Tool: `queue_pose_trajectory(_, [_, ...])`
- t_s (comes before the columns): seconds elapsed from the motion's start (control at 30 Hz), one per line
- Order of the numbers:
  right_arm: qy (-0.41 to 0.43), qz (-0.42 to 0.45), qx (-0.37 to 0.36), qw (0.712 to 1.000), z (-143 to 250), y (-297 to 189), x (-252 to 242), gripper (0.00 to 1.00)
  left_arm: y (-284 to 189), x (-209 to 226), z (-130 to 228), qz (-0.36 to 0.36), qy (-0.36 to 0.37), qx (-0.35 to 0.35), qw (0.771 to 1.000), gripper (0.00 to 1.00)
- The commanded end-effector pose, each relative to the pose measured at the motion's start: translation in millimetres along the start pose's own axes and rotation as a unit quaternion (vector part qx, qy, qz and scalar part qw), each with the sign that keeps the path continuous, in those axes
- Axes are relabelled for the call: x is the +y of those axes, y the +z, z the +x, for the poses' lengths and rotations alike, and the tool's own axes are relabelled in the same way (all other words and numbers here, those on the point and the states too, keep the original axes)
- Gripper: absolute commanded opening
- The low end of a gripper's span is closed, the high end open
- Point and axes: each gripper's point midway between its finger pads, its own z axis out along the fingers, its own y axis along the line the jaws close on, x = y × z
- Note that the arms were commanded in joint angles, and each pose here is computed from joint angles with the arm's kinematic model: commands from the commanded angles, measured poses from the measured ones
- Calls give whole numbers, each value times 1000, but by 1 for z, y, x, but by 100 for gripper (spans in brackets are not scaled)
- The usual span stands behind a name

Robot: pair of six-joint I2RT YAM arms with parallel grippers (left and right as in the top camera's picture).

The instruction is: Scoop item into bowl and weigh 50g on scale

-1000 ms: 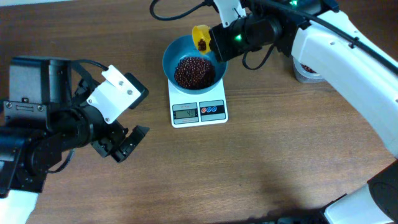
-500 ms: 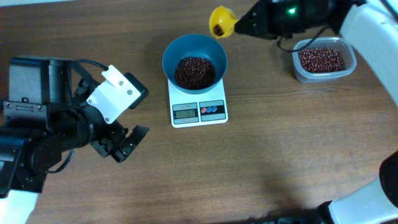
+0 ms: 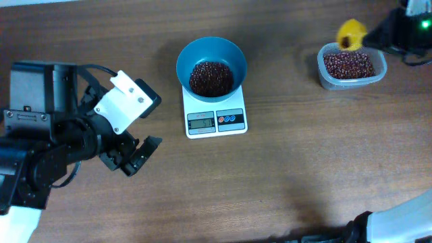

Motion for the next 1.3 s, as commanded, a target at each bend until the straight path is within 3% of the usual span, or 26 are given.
queue_pose_trajectory(0.0, [-56,159,6,986,-4,-15,-38,4,-4,3,-5,-6,7,-7,1000,99])
queue_pose_trajectory(0.2, [-158,367,38,916,-11,-19,-30,4,-4,3,-5,-6,7,-7,1000,99])
queue_pose_trajectory(0.37, [-175,369,37,912,-11,-14,-17,4,-4,3,-5,-6,7,-7,1000,99])
queue_pose_trajectory(0.43, [-167,288,16,943,-16,-2,10,4,-4,3,-5,-6,7,-7,1000,99])
queue_pose_trajectory(0.47, [-178,139,-18,974,-27,5,66,4,-4,3,-5,-6,7,-7,1000,99])
queue_pose_trajectory(0.57, [-209,-98,-54,972,-32,-1,160,5,-4,3,-5,-6,7,-7,1000,99])
queue_pose_trajectory(0.6, [-222,-114,-47,967,-26,3,175,5,-4,3,-5,-6,7,-7,1000,99])
queue_pose_trajectory(0.87, [-352,-29,-9,935,12,76,246,6,-4,3,-5,-6,7,-7,1000,99])
queue_pose_trajectory(1.07, [-411,39,34,910,39,124,249,6,-4,3,-5,-7,7,-7,1000,99])
queue_pose_trajectory(1.27, [-469,31,65,880,62,144,259,6,-4,3,-5,-6,7,-7,1000,99])
